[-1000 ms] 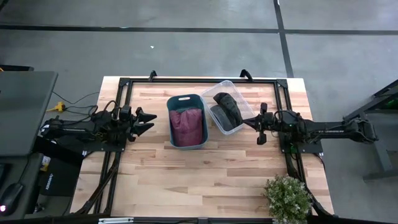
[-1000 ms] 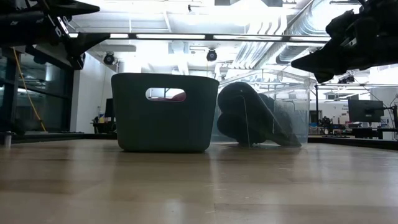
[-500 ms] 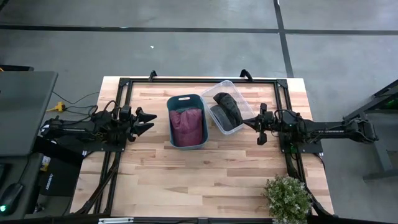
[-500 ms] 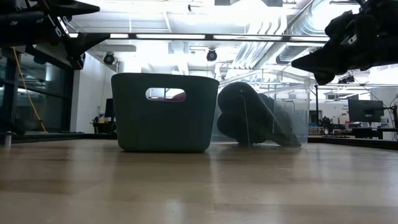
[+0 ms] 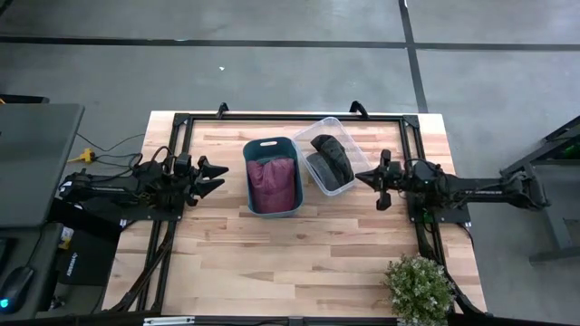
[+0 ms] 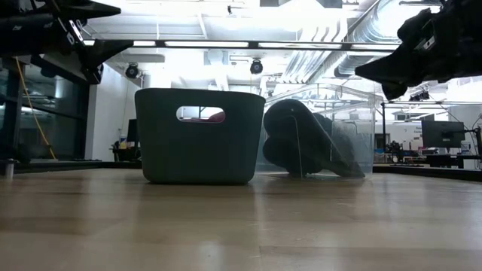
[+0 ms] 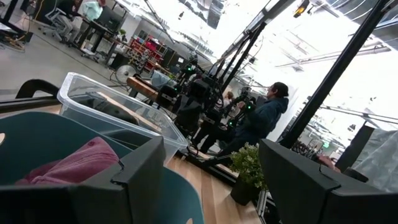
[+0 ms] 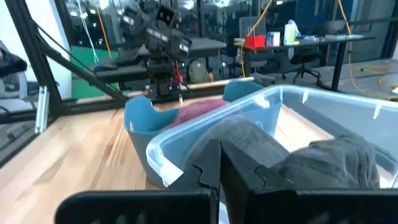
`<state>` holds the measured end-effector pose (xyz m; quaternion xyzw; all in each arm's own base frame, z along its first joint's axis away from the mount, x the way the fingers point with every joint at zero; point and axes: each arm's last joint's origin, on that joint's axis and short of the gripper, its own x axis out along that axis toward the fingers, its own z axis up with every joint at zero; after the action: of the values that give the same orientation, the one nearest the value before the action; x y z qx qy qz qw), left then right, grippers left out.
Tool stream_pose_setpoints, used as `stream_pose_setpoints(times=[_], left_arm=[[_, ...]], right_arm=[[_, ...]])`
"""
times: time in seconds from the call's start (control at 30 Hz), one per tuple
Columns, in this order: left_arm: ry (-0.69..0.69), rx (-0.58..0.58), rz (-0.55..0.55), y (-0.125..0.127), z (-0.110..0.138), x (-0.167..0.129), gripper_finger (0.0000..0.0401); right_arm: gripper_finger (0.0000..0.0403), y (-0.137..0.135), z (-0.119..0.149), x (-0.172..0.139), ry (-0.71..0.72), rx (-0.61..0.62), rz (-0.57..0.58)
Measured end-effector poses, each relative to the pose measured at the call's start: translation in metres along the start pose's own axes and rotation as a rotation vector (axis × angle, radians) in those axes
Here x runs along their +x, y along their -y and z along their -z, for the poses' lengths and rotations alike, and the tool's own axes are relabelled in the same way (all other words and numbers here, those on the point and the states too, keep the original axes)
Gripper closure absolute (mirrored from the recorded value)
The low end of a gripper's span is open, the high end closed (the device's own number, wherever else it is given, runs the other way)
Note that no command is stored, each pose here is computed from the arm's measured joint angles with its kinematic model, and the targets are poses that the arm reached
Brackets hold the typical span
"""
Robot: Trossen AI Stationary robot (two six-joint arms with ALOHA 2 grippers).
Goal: Pick & Place hat
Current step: Return to Home Position
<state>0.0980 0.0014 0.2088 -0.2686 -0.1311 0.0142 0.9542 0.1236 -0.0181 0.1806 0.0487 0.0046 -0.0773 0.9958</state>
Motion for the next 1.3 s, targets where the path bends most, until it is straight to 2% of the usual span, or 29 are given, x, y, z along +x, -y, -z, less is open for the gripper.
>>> stream_pose_setpoints(times=[0.23, 0.77, 1.3], left_arm=[[0.000, 0.000, 0.000, 0.000, 0.000, 0.000, 0.0155], [-0.001, 0.000, -0.001, 0.000, 0.000, 0.000, 0.0155], [-0.102, 0.014, -0.061, -0.006, 0.010, -0.001, 0.0155]], right_arm=[[0.0402, -0.001, -0.009, -0.008, 0.092, 0.001, -0.009], [0.0402, -0.002, -0.017, -0.016, 0.181, 0.002, -0.018], [0.0402, -0.002, -0.018, -0.017, 0.185, 0.002, -0.018]])
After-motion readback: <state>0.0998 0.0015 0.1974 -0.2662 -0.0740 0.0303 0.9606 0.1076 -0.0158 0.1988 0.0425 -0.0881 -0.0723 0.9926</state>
